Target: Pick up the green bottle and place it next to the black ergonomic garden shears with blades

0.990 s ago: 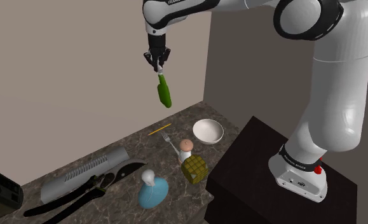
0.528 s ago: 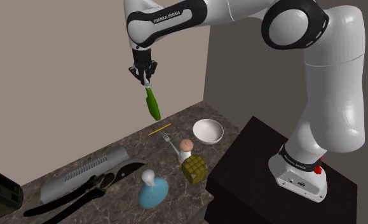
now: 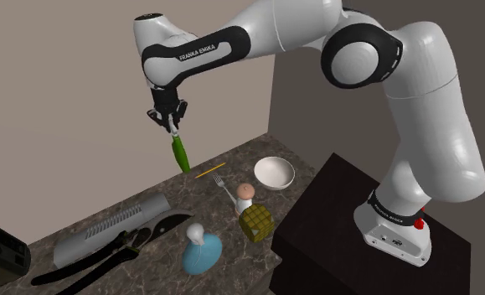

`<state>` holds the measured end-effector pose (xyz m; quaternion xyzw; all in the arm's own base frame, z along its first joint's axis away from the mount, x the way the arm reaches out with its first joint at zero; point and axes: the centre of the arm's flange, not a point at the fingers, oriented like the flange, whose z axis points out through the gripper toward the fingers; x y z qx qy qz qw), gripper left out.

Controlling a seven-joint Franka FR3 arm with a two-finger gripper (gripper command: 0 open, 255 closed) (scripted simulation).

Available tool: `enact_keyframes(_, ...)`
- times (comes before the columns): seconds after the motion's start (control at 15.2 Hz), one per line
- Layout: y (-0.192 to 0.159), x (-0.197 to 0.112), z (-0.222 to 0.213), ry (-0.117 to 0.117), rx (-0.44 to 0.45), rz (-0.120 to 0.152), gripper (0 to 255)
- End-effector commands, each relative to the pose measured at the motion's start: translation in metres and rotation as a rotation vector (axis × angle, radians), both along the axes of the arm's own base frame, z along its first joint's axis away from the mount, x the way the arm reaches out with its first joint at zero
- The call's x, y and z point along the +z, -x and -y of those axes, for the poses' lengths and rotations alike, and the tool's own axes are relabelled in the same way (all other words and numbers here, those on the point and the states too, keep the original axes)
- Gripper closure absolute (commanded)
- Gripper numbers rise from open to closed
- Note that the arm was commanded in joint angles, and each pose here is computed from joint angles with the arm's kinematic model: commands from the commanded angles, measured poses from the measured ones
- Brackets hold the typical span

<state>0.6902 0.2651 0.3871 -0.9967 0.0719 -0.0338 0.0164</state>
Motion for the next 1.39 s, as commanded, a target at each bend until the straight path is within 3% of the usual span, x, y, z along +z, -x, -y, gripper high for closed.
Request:
enact_keyframes(0.0,-0.004,-0.012,-0.026,0.000,-0.001,0.001,255)
enact_keyframes(0.13,-0.006,-0.025,-0.053,0.000,-0.001,0.001,255)
enact_keyframes(1.32,-0.006,-0.120,-0.053,0.000,-0.001,0.001,255)
